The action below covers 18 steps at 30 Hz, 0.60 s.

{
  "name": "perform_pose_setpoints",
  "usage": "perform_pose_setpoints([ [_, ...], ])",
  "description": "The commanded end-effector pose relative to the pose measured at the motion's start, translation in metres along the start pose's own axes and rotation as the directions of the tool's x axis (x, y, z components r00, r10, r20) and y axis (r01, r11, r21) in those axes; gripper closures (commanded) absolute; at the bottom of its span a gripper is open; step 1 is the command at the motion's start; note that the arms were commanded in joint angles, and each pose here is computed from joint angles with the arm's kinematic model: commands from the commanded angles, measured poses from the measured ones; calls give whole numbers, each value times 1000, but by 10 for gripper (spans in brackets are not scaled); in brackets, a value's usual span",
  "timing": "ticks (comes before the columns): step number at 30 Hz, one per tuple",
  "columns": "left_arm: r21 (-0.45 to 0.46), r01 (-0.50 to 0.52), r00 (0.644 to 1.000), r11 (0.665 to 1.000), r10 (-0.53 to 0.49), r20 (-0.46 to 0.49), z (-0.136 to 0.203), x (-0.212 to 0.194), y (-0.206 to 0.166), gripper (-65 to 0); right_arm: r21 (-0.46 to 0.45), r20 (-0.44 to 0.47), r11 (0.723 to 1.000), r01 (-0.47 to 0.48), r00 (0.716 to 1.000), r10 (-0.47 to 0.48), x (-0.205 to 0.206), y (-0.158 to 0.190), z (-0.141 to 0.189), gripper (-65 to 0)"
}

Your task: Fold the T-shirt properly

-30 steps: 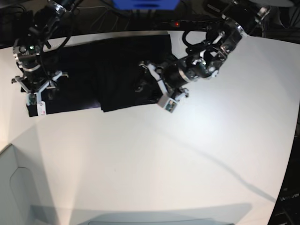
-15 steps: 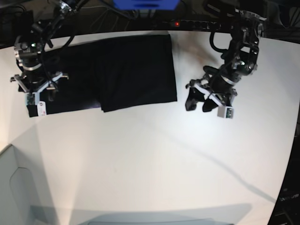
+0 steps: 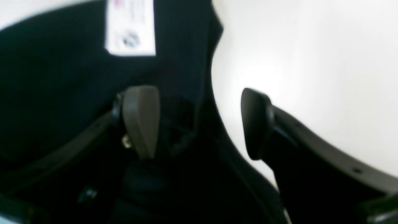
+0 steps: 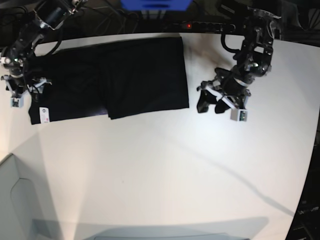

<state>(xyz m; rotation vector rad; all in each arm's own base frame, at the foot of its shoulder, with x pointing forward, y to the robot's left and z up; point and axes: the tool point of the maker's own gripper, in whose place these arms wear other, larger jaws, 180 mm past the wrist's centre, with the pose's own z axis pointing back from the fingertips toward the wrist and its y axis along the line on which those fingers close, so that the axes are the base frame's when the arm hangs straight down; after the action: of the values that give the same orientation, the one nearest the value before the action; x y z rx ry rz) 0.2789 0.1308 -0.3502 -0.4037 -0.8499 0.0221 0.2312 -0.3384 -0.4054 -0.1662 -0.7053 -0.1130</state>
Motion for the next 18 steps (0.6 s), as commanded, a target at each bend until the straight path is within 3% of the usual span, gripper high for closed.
perform_pose_setpoints([
  [1,-6,13,999,1000,-13,39,3,12,0,-366,-5,43,1000,-18,999,18,14,-7,2,-419],
  [12,10,-50,998,999,50,-40,-14,-22,3,-367,41,-69,999,17,998,-14,-28,1,-10,-405],
  [14,18,-64,996,998,65,-58,-18,-29,5,-367,59,-76,998,-3,997,7,-31,8,-11,-364],
  [18,19,-92,991,996,93,-95,-25,-45,2,-368,107,-102,993,-48,993,59,-39,26,-14,-213],
])
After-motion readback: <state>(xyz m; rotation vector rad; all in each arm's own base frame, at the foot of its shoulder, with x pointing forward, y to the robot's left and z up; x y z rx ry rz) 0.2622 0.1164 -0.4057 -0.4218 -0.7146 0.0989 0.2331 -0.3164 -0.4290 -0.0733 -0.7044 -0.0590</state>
